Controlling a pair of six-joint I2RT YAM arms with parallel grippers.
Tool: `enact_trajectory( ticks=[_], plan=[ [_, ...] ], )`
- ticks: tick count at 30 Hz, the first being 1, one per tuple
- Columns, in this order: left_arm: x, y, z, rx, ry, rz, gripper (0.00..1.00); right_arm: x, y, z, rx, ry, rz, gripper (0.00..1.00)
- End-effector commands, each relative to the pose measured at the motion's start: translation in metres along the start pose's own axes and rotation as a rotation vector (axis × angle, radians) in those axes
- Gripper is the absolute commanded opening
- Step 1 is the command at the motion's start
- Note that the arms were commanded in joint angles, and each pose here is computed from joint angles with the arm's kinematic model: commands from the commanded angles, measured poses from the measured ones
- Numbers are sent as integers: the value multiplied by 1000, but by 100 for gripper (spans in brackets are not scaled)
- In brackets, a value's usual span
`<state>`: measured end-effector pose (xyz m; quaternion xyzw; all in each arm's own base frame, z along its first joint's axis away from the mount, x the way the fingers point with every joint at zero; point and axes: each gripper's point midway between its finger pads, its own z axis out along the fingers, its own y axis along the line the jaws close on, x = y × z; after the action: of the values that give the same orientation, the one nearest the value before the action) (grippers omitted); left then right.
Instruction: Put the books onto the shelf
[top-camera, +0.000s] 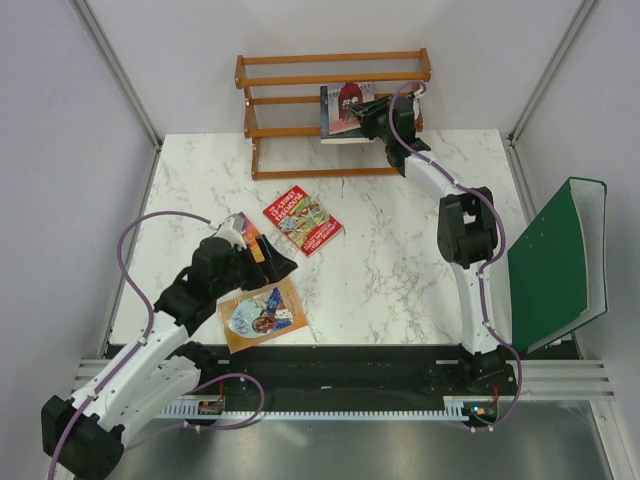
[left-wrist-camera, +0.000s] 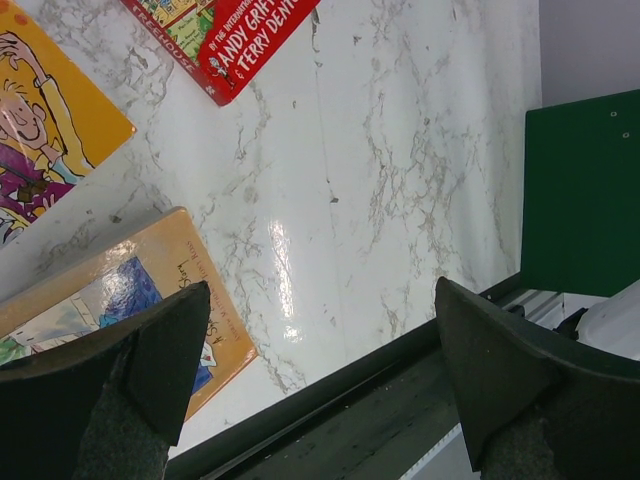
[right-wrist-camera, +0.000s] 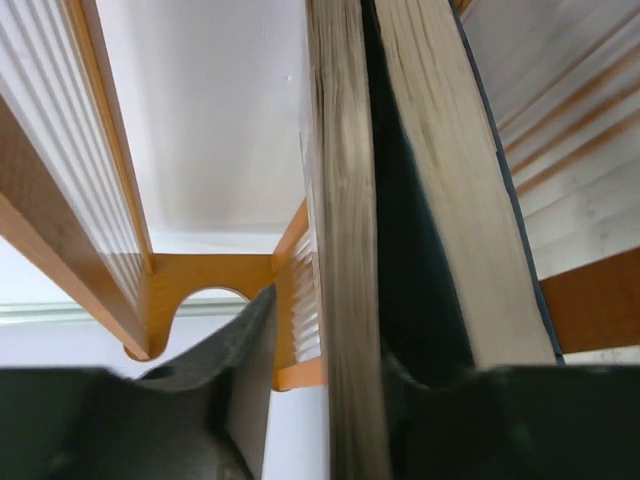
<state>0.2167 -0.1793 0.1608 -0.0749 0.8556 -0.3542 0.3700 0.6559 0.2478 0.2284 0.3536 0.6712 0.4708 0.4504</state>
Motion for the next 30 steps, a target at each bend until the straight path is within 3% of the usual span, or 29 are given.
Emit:
enact_trajectory(
  ticks=[1, 2, 5, 11, 20, 30],
  plan=[
    [2, -2, -3, 23, 7, 42, 99, 4, 8, 3, -20, 35, -10, 47],
    [2, -3, -3, 24, 4, 41, 99, 3, 4, 3, -6, 36, -18, 55],
    [2, -3, -4, 27, 0, 42, 99, 7, -3, -2, 22, 53, -35, 67],
    [3, -4, -5, 36, 4, 39, 99, 4, -12, -20, 67, 61, -79, 82],
    [2, -9, -10, 64, -10, 32, 98, -13, 4, -51, 105, 20, -210, 93],
    [5, -8, -10, 70, -3, 27, 98, -23, 3, -68, 215, 44, -370, 96]
  ],
)
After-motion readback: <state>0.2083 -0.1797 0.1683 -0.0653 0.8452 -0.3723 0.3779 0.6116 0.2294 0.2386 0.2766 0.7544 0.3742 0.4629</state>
